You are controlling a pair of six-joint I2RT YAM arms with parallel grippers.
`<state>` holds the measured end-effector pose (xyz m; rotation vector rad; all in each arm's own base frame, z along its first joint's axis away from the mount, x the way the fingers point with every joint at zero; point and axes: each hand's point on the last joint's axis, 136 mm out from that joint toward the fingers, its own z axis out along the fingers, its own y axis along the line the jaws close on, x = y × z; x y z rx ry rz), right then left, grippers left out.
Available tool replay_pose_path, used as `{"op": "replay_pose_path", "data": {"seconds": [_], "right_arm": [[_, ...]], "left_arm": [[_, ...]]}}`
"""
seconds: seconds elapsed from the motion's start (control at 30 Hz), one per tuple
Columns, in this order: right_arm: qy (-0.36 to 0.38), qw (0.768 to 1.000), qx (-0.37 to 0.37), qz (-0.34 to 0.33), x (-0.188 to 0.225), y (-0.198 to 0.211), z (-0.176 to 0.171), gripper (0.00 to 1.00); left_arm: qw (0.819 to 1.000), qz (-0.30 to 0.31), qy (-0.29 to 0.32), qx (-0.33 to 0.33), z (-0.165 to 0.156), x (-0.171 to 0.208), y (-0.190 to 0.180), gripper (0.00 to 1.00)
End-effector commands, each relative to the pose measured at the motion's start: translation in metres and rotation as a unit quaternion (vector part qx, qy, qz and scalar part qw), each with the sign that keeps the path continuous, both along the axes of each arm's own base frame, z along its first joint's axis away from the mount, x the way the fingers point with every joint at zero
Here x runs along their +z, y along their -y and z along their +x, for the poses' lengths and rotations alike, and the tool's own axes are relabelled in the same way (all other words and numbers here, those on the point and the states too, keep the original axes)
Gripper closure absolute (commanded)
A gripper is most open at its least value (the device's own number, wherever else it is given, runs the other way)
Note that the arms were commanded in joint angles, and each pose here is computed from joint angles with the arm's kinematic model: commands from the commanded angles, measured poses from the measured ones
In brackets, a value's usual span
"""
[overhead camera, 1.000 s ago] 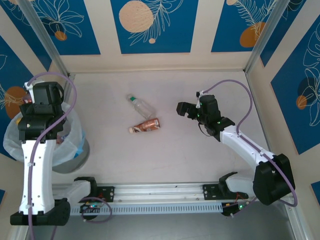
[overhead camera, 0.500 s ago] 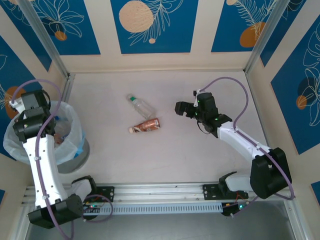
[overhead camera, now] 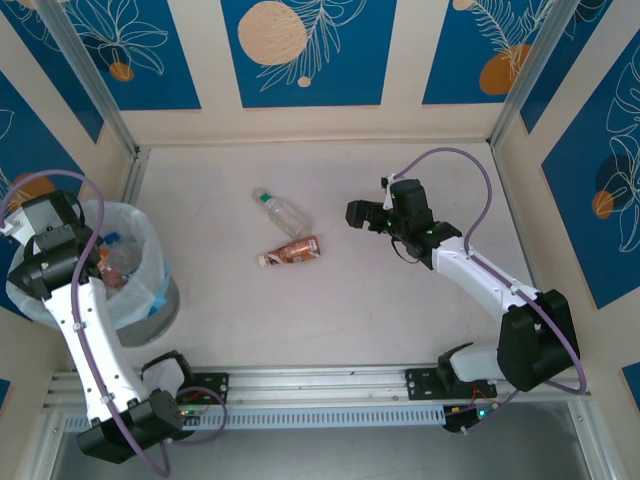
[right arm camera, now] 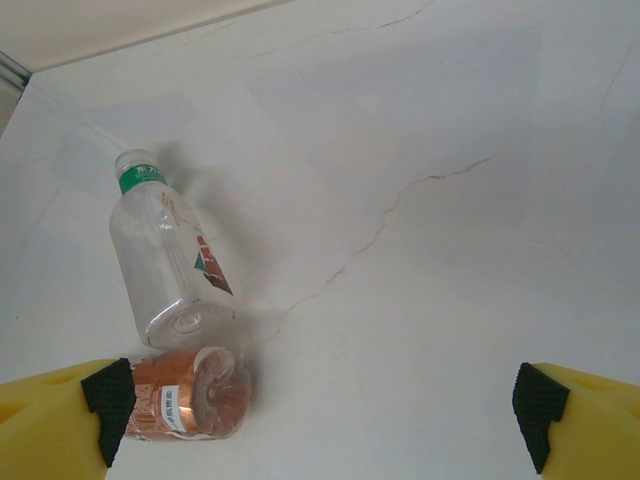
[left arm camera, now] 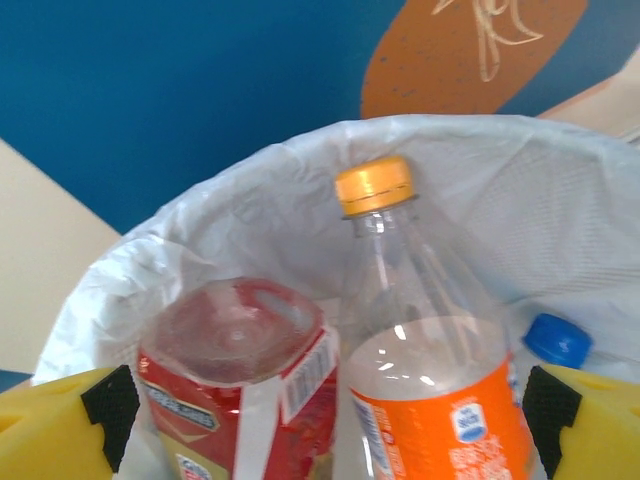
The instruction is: Put the plastic bottles in the bin
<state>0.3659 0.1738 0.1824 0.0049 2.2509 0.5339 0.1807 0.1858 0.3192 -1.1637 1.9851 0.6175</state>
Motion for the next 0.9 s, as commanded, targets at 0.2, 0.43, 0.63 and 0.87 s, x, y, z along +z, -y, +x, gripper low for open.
{"op": "replay_pose_path", "data": {"seconds": [0.2,0.43,0.63,0.87], "right_arm": [[-0.014,1.0,0.008,-0.003,-0.004,-0.005,-0.002,0.01],[-0.014,1.0,-0.012,-0.007,-0.005,-0.002,-0.003,0.01],[-0.007,1.0,-0.029,-0.01,-0.003,0.007,-0.008,0.01],[0.008,0.999,-0.041,-0.016,0.002,0.019,-0.019,0.0]], "left_arm": [[0.974,-0.079,0.102,-0.186,0.057,0.013,0.059,0.01],[0.935,-0.022,0.105,-0.339,0.082,0.045,0.124,0.01],[0.878,-0.009,0.095,-0.468,0.106,0.048,0.189,0.01],[0.813,0.034,0.052,-0.579,0.134,0.033,0.262,0.01]]}}
